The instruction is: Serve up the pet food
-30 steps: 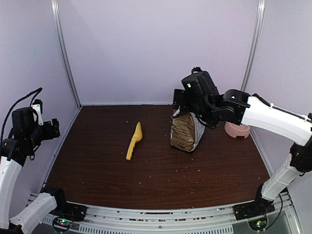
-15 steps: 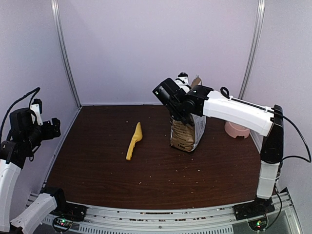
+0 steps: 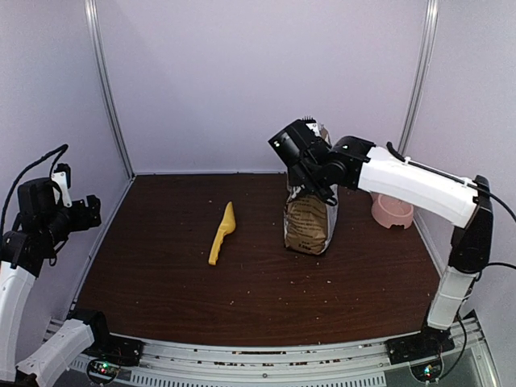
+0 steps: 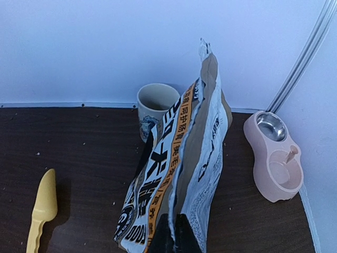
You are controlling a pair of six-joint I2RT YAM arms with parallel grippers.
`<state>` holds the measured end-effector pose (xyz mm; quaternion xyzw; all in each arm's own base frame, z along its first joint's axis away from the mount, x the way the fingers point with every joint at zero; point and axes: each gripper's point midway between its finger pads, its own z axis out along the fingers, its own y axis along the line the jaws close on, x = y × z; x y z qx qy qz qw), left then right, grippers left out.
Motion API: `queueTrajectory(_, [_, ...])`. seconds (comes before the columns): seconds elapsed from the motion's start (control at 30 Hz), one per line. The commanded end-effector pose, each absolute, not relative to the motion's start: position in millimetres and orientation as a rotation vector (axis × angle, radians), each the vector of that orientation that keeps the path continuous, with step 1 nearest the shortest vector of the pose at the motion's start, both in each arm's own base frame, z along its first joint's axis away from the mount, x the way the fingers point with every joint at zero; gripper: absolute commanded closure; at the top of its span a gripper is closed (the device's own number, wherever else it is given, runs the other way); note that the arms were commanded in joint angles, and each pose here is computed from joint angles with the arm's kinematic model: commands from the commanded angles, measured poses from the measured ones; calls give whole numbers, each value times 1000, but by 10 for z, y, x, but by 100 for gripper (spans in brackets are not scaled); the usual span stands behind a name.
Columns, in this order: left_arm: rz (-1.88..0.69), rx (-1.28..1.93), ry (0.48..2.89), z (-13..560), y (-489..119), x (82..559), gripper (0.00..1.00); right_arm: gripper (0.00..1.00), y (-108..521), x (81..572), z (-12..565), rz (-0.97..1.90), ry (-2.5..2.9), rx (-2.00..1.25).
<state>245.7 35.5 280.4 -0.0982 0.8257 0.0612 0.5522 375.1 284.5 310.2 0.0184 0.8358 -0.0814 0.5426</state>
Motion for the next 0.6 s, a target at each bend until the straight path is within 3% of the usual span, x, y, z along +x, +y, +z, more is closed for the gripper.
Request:
queueTrajectory(0.0, [128,-234,1912,2879,347,2518,2,100,2926,3229,4132,194,1830,47])
queueTrajectory(0.43, [100,-222,1934,2825,302,2575,2,100,3705,2420,4068,590,1874,-88])
queueTrajectory(0.47, [96,-222,1940,2815,295,2591,2,97,3712,2407,4053,597,1877,-97])
queueTrajectory(0.5, [90,-221,1948,2801,286,2611,2,86,3696,2402,4034,590,1879,-108])
queueTrajectory(0.57, [90,-225,1956,2799,288,2635,2,54,3579,2390,4060,556,1871,-115])
